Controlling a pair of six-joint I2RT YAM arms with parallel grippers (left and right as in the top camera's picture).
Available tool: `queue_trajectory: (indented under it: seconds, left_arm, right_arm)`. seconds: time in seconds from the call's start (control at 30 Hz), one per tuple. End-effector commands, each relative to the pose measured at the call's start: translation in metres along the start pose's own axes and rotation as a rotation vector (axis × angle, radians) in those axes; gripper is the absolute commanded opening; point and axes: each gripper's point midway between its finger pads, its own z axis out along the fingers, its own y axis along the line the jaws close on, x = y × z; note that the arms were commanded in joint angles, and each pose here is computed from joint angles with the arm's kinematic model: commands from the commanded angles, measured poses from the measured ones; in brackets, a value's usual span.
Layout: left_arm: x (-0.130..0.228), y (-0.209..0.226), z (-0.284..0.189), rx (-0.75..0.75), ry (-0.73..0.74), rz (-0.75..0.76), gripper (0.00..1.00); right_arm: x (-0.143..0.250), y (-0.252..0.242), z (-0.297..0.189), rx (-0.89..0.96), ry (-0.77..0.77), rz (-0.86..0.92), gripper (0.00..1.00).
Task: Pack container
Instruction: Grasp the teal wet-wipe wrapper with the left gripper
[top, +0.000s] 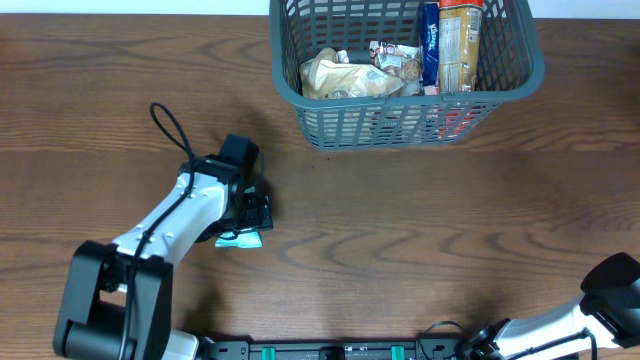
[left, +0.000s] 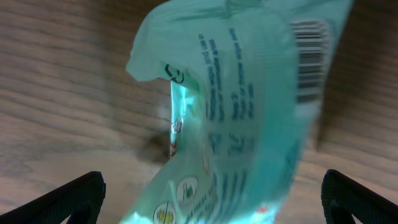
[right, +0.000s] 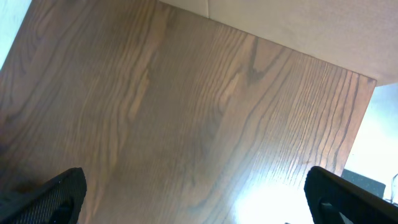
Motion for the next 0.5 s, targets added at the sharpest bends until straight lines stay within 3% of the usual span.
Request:
queue_trajectory:
  seconds: [0.0, 0.47]
  left_arm:
    - [0.001, 0.003, 0.006, -0.014, 0.013, -0.014, 1.00]
    - [-0.014, 0.007, 0.010, -0.053, -0.047, -0.018, 1.00]
  right_arm:
    - [0.000, -0.003, 0.005, 0.006, 0.014, 0.009, 0.99]
    - [0.000, -0.003, 0.005, 0.006, 0.013, 0.009, 0.99]
